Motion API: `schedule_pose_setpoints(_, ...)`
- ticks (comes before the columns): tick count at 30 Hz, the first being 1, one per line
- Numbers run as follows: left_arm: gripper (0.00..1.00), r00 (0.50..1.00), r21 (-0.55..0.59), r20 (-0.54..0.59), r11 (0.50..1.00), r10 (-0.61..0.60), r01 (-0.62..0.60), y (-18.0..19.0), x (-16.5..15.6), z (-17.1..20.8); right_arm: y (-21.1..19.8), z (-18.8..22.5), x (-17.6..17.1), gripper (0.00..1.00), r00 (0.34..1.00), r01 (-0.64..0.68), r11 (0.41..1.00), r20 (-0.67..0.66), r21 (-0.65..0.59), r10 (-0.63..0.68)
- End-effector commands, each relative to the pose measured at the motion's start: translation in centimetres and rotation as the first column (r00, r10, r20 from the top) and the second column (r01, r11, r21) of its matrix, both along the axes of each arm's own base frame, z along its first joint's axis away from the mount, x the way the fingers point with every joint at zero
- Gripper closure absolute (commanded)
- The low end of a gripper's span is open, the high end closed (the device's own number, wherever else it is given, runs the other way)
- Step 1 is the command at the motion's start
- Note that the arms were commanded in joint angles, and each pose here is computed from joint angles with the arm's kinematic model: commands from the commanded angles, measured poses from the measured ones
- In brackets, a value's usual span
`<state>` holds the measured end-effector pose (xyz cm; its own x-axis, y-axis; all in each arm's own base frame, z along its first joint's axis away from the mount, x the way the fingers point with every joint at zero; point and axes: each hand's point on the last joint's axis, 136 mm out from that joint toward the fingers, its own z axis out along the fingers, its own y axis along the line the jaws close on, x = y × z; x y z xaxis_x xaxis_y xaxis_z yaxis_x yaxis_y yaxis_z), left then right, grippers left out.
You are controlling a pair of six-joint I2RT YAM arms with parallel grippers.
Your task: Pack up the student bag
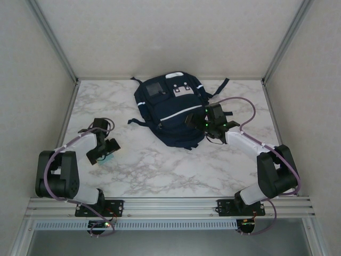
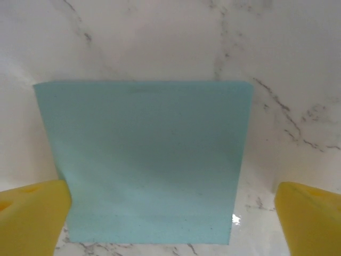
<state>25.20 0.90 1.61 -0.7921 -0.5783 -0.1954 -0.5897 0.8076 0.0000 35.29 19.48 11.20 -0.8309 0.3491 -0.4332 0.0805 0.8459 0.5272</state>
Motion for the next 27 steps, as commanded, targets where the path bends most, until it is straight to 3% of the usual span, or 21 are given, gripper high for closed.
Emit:
schedule_pose_setpoints(1, 0.13, 0.999, -0.035, -0.012, 0.999, 0.030, -0.030, -0.3, -0.3, -1.8, -0.7, 0.5, -0.4, 0.01, 0.999, 0.026, 0.999, 0.020, -0.020, -0.026)
schedule_pose_setpoints(3, 0.22, 1.000, -0.034, -0.004, 0.999, 0.031, -0.031, -0.3, -0.2, -1.7, -1.0, 0.7, -0.6, 0.01, 0.999, 0.031, 0.999, 0.027, -0.030, -0.030)
schedule_pose_setpoints(5, 0.24, 0.999, -0.031, 0.001, 0.999, 0.032, -0.032, -0.2, -0.1, -1.5, -1.1, 0.9, -0.6, 0.01, 0.999, 0.033, 0.999, 0.031, -0.033, -0.032)
schedule_pose_setpoints(7, 0.21, 1.000, -0.033, -0.012, 0.999, 0.028, -0.028, -0.3, -0.4, -1.6, -1.1, 1.1, -0.5, 0.01, 0.999, 0.034, 0.999, 0.038, -0.027, -0.033)
schedule_pose_setpoints(10, 0.05, 0.998, -0.015, -0.046, 0.999, 0.037, -0.037, 0.0, -1.3, -1.6, -1.1, 1.2, -0.5, 0.01, 0.999, 0.035, 0.999, 0.041, -0.024, -0.034)
schedule_pose_setpoints(12, 0.00, 0.998, -0.003, -0.054, 0.999, 0.040, -0.040, 0.3, -2.0, -1.3, -1.1, 1.2, -0.4, 0.01, 0.998, 0.040, 0.999, 0.039, -0.024, -0.039)
schedule_pose_setpoints(16, 0.00, 0.997, 0.051, -0.072, 0.998, 0.034, -0.030, 1.2, -3.1, -0.6, -1.1, 0.9, -0.4, 0.01, 0.999, 0.042, 0.999, 0.035, -0.024, -0.041)
schedule_pose_setpoints(22, 0.00, 0.996, 0.006, -0.070, 0.999, 0.050, -0.049, 0.4, -3.1, -1.4, -1.0, 0.8, -0.5, 0.01, 0.999, 0.044, 0.999, 0.029, -0.018, -0.043)
schedule_pose_setpoints(27, 0.00, 0.999, -0.055, -0.016, 0.997, 0.051, -0.052, -0.6, -2.0, 0.5, -1.3, 0.6, -0.7, 0.01, 0.998, 0.053, 0.998, 0.028, -0.030, -0.052)
